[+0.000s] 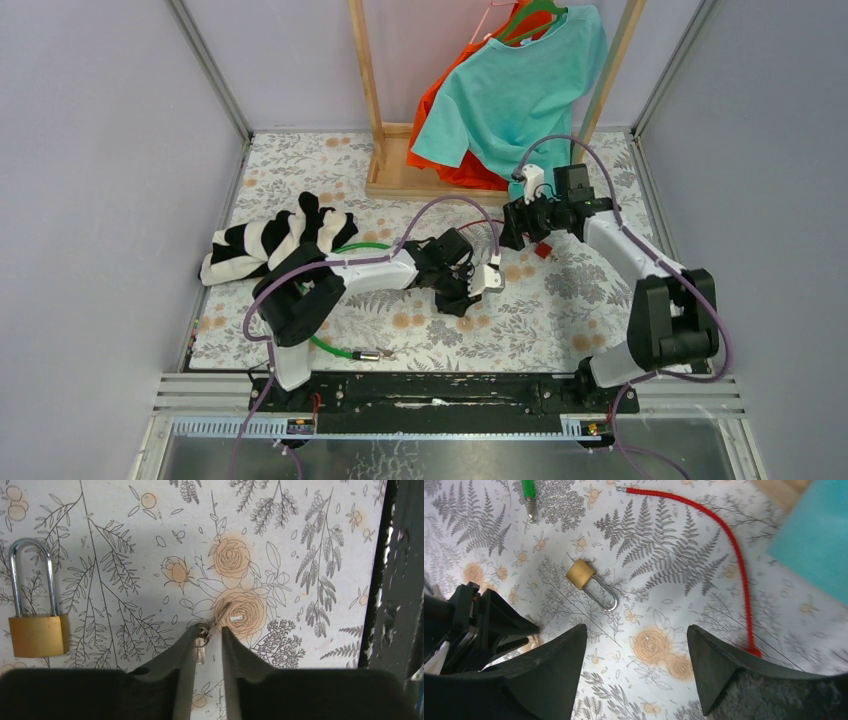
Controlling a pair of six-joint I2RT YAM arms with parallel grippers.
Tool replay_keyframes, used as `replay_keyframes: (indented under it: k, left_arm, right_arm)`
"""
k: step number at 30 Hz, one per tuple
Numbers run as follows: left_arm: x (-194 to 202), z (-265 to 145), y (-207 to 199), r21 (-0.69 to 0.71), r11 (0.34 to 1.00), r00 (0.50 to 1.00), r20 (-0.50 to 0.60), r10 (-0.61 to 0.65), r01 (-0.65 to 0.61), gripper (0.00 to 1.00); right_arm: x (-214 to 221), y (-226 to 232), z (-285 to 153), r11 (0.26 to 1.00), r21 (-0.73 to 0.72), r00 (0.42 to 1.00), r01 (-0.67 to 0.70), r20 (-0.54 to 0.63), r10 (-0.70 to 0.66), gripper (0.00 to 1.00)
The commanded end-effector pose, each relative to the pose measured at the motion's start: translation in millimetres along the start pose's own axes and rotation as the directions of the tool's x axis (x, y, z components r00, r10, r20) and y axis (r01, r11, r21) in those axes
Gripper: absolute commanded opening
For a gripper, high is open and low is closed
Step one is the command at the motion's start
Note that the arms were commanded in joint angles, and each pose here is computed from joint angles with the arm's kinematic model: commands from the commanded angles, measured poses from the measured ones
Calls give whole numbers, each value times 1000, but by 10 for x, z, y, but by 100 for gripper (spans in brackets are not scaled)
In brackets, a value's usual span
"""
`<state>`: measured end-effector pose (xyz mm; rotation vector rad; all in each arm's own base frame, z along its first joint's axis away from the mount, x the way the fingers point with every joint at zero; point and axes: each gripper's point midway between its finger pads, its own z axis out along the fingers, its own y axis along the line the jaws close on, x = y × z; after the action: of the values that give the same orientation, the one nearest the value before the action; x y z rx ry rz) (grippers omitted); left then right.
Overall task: Lock with the key
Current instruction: Place the key at the center of the board, then pick up the lock from the center of the board.
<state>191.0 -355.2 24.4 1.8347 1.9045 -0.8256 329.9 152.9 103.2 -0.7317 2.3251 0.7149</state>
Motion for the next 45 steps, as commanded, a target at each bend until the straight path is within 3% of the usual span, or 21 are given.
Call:
replay_keyframes:
  k: [1, 9, 16, 24, 29, 34, 39, 45]
  left_arm:
    - [-214, -44, 162, -79, 997, 999, 45, 25, -21, 38]
    - [-507, -361, 311, -206, 977, 994, 85, 67, -48, 79]
    - [-794, -772, 523, -376, 925, 988, 110, 105, -57, 99]
    - [-905, -1290, 824, -557, 830, 977, 194, 89, 35, 100]
    - [-720, -1645, 1077, -627, 772, 973, 225, 48, 107, 100]
    - [-527, -2077, 1282, -661, 703, 944, 328, -44, 263, 100]
    - [-281, -2241, 1260, -658, 691, 944, 308, -117, 300, 100]
    - [19, -2107, 1012, -592, 772, 970, 198, -141, 232, 100]
  right_arm:
    - [-11, -136, -320, 984, 152, 996, 89, 6, -91, 81]
    - [-19, -365, -772, 918, 369, 989, 146, -25, -147, 93]
    - [-28, -429, -926, 892, 427, 989, 146, -54, -137, 98]
    - [-156, -448, -974, 879, 462, 991, 118, 6, -136, 99]
    - [-259, -428, -1032, 874, 477, 989, 92, 55, -134, 99]
    - [-418, -378, -1069, 879, 471, 980, 75, 126, -151, 99]
    - [-436, -332, -978, 895, 436, 970, 98, 160, -184, 99]
    - [-247, -428, -693, 920, 386, 989, 71, 95, -116, 99]
